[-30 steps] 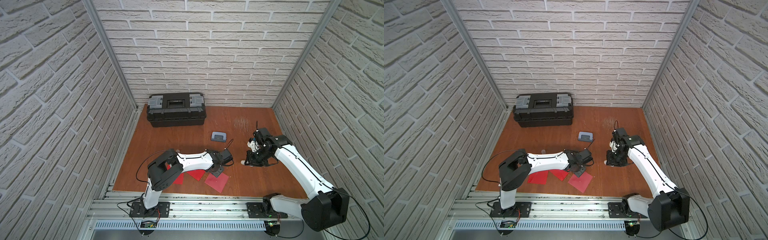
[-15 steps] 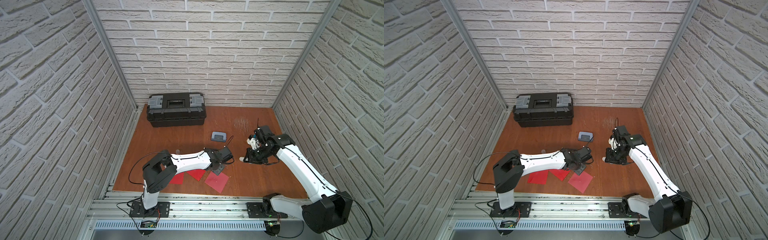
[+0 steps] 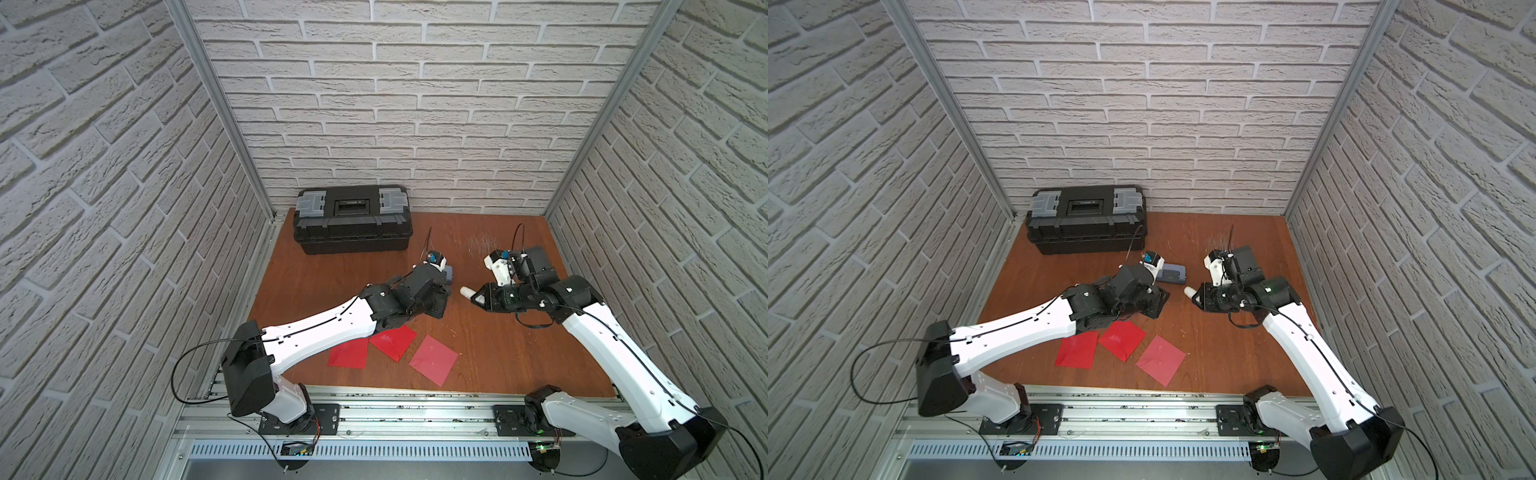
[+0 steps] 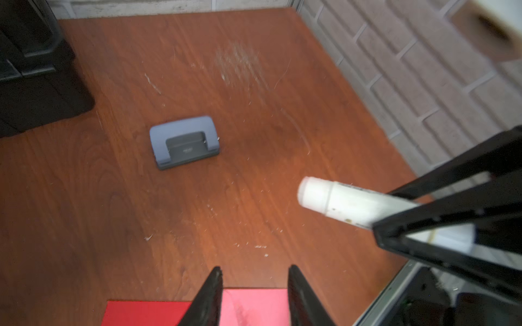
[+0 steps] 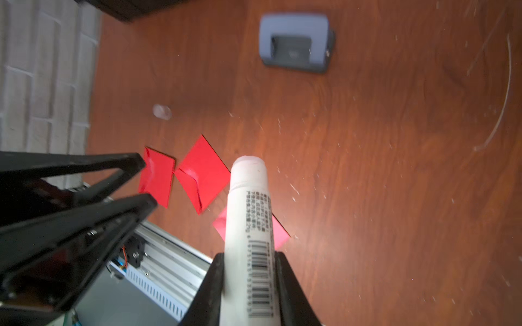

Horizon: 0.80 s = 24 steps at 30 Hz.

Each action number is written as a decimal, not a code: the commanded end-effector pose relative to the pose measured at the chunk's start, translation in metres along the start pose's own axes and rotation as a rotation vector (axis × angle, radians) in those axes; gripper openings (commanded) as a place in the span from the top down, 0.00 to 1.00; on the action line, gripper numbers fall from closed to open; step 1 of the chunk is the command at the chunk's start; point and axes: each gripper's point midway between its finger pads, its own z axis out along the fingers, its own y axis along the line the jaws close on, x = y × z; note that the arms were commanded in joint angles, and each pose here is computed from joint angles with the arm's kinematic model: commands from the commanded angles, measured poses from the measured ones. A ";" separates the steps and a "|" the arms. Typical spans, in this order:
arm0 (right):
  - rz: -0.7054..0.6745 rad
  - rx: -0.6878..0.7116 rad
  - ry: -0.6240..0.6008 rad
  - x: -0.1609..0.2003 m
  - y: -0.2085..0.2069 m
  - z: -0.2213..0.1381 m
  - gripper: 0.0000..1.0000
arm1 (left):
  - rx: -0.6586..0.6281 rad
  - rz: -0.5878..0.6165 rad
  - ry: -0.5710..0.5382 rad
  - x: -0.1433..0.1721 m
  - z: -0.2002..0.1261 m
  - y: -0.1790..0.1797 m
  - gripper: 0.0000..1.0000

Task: Seal the envelope with a glue stick
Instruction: Seal the envelope at the center of the board.

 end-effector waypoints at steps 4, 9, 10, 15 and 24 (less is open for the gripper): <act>-0.106 -0.193 -0.413 -0.068 0.057 -0.047 0.97 | 0.184 -0.231 -0.237 -0.067 -0.037 -0.022 0.52; -0.207 -0.270 -0.691 -0.098 0.091 -0.092 0.97 | 0.275 -0.342 -0.412 -0.103 -0.076 -0.030 0.42; -0.221 -0.293 -0.747 -0.102 0.097 -0.102 0.97 | 0.303 -0.365 -0.446 -0.108 -0.083 -0.032 0.42; -0.315 -0.414 -1.037 -0.117 0.125 -0.148 0.97 | 0.422 -0.402 -0.569 -0.135 -0.122 -0.042 0.41; -0.476 -0.545 -1.189 -0.117 0.158 -0.167 0.97 | 0.640 -0.331 -0.677 -0.154 -0.164 -0.078 0.43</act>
